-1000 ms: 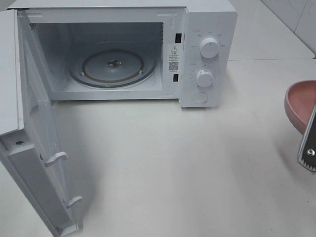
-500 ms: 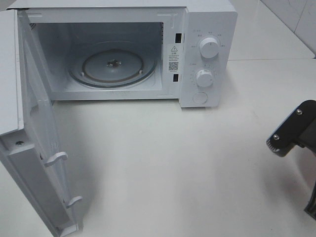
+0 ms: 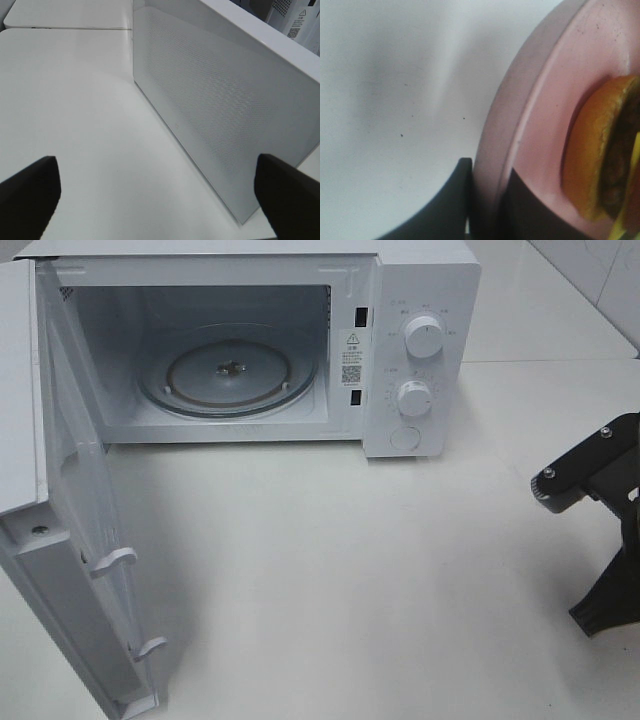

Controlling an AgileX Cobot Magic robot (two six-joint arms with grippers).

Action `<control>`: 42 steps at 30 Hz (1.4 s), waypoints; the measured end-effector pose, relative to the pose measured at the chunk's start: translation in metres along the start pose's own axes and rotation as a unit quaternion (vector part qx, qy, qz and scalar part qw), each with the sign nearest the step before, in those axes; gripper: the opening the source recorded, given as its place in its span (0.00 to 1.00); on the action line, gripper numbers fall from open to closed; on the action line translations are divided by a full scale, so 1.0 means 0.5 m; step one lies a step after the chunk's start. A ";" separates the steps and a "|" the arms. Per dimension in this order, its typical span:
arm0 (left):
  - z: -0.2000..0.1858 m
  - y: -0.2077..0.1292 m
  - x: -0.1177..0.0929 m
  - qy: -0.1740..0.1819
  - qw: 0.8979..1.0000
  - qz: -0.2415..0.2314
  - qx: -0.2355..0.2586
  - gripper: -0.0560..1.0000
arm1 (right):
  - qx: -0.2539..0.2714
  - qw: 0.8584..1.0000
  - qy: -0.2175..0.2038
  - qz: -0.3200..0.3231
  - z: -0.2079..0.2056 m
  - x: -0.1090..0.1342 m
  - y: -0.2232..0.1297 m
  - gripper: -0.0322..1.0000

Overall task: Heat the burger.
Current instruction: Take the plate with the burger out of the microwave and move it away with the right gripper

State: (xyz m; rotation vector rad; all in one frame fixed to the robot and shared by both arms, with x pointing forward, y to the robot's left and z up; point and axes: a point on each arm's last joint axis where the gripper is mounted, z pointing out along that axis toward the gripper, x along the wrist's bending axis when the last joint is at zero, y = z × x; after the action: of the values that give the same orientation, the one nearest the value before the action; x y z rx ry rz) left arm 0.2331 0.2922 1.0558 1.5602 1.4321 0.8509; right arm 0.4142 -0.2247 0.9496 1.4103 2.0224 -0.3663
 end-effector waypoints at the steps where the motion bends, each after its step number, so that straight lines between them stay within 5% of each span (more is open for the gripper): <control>1: 0.000 0.000 0.000 0.000 1.000 0.000 0.000 0.97 | 0.005 1.000 -0.003 0.009 0.004 0.003 0.001 0.13; 19: 0.000 0.000 0.000 0.000 1.000 0.000 0.000 0.97 | 0.022 0.999 -0.015 0.043 0.054 0.026 0.021 0.13; 42: 0.000 0.000 0.000 0.000 1.000 0.000 0.000 0.97 | 0.023 1.000 -0.005 0.004 0.134 0.077 0.043 0.13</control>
State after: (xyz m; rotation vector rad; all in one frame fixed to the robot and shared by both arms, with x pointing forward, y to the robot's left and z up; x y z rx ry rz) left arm 0.2331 0.2923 1.0558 1.5605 1.4324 0.8519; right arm 0.4482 -0.2254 0.8772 1.4415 2.0126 -0.4181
